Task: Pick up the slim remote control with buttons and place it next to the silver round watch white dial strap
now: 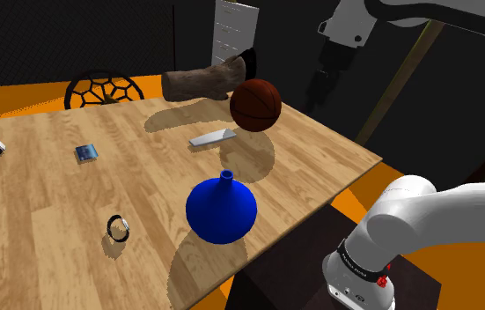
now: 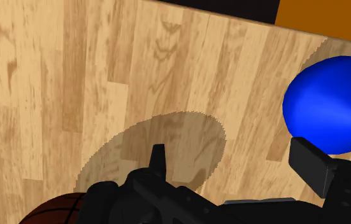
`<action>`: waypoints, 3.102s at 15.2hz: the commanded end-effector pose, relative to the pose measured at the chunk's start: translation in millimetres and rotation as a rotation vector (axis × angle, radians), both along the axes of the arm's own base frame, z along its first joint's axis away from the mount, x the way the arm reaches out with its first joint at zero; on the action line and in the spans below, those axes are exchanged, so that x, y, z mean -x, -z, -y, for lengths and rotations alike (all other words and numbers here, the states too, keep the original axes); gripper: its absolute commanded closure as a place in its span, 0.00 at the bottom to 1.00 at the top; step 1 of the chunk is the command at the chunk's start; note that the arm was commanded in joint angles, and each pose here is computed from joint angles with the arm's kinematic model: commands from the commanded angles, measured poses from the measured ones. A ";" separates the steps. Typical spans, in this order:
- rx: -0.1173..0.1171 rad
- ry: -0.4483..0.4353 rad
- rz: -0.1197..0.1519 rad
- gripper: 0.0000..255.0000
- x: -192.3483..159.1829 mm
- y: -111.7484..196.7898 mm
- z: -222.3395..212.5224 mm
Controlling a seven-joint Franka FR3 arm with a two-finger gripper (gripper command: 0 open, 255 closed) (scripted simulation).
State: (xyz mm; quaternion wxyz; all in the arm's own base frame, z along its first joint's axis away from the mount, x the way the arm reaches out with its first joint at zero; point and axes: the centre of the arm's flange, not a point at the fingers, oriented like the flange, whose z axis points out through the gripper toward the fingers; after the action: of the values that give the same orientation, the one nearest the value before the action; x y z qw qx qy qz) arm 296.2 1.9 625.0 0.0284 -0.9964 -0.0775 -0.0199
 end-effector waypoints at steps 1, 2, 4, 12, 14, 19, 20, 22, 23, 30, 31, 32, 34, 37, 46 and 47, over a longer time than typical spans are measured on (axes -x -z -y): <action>0.000 0.000 0.000 0.00 0.0 0.0 0.0; 0.002 -0.037 0.000 0.00 -9.7 7.3 5.5; 0.007 -0.112 0.001 0.00 -29.8 21.7 15.4; 0.026 -0.410 0.003 0.00 -115.9 79.1 40.2; 0.031 -0.484 0.004 0.00 -138.3 93.4 42.5; 0.043 -0.670 0.005 0.00 -194.6 128.9 41.2; 0.045 -0.707 0.006 0.00 -205.7 136.0 39.7; 0.050 -0.782 0.006 0.00 -227.9 150.3 35.6; 0.053 -0.819 0.007 0.00 -238.9 157.4 32.9; 0.069 -1.080 0.009 0.00 -311.8 207.3 3.7; 0.072 -1.117 0.009 0.00 -321.6 214.5 -1.9; 0.074 -1.154 0.009 0.00 -331.1 221.7 -7.9; 0.079 -1.229 0.010 0.00 -349.4 236.1 -20.8; 0.086 -1.339 0.011 0.00 -374.8 257.6 -42.3; 0.086 -1.339 0.011 0.00 -375.1 297.6 -42.0; 0.086 -1.339 0.011 0.00 -375.1 297.6 -42.0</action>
State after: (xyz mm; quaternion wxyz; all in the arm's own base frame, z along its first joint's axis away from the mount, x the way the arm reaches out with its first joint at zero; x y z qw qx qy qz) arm 671.1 44.1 328.4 -0.0054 -0.7333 -0.6799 0.0004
